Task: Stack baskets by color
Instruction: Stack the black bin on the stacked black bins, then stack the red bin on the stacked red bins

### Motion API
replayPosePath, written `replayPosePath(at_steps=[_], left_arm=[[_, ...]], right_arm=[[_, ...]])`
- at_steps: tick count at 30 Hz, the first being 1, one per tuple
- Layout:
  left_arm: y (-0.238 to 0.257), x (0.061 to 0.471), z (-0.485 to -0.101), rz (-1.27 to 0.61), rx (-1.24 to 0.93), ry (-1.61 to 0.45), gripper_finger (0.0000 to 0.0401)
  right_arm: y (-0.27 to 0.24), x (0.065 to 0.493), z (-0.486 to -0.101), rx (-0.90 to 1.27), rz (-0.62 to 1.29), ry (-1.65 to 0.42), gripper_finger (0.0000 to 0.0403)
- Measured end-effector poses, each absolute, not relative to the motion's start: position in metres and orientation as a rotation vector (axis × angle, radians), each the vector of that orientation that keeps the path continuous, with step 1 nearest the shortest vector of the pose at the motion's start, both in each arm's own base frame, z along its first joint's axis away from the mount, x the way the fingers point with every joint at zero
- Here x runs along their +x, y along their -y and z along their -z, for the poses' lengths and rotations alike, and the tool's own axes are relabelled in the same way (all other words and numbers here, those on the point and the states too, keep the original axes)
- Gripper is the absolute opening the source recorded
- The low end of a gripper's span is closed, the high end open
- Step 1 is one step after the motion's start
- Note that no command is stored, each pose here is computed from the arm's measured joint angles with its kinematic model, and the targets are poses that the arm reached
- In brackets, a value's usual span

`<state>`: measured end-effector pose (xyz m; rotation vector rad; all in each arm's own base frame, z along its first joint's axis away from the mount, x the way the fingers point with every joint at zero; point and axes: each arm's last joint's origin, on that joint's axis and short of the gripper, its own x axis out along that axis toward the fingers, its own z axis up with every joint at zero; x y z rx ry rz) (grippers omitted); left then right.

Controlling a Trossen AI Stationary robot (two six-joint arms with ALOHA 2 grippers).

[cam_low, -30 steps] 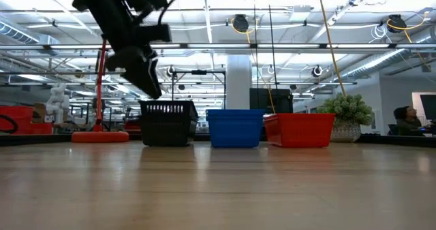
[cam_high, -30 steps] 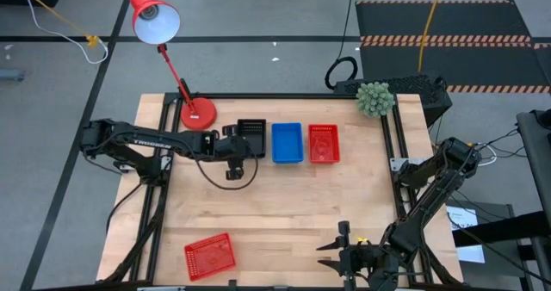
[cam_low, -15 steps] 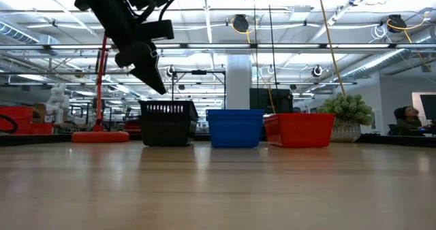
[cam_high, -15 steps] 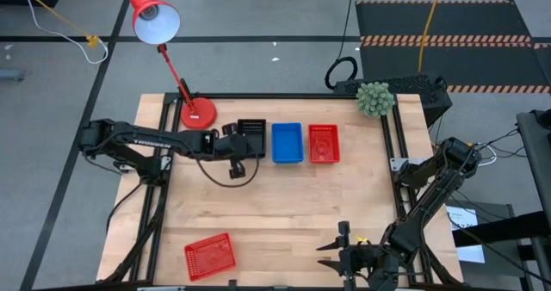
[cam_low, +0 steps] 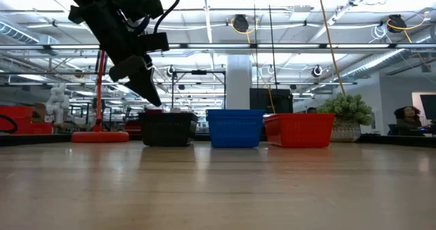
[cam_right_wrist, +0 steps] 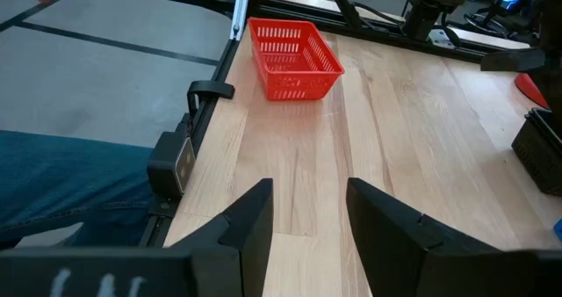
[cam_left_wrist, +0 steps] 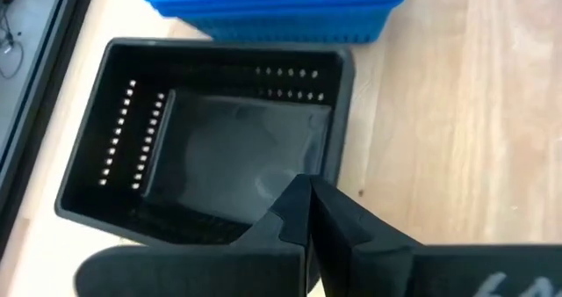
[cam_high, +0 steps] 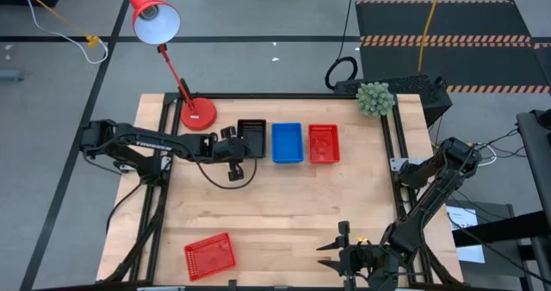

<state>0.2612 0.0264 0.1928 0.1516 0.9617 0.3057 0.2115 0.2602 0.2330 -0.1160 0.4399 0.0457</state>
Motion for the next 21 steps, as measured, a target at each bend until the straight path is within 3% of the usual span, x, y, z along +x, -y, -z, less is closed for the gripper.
replayPosePath(at_steps=[12,21], left_arm=[[0.002,0.255,-0.215,-0.231,0.149,-0.839,0.0013],[0.094,0.236,-0.220,0.071,0.185,-0.774,0.0007]], right_arm=[[-0.260,0.211,-0.233,-0.117,-0.046,-0.440,0.0138],[-0.255,0.210,-0.222,-0.095,-0.027,-0.459,0.0138]])
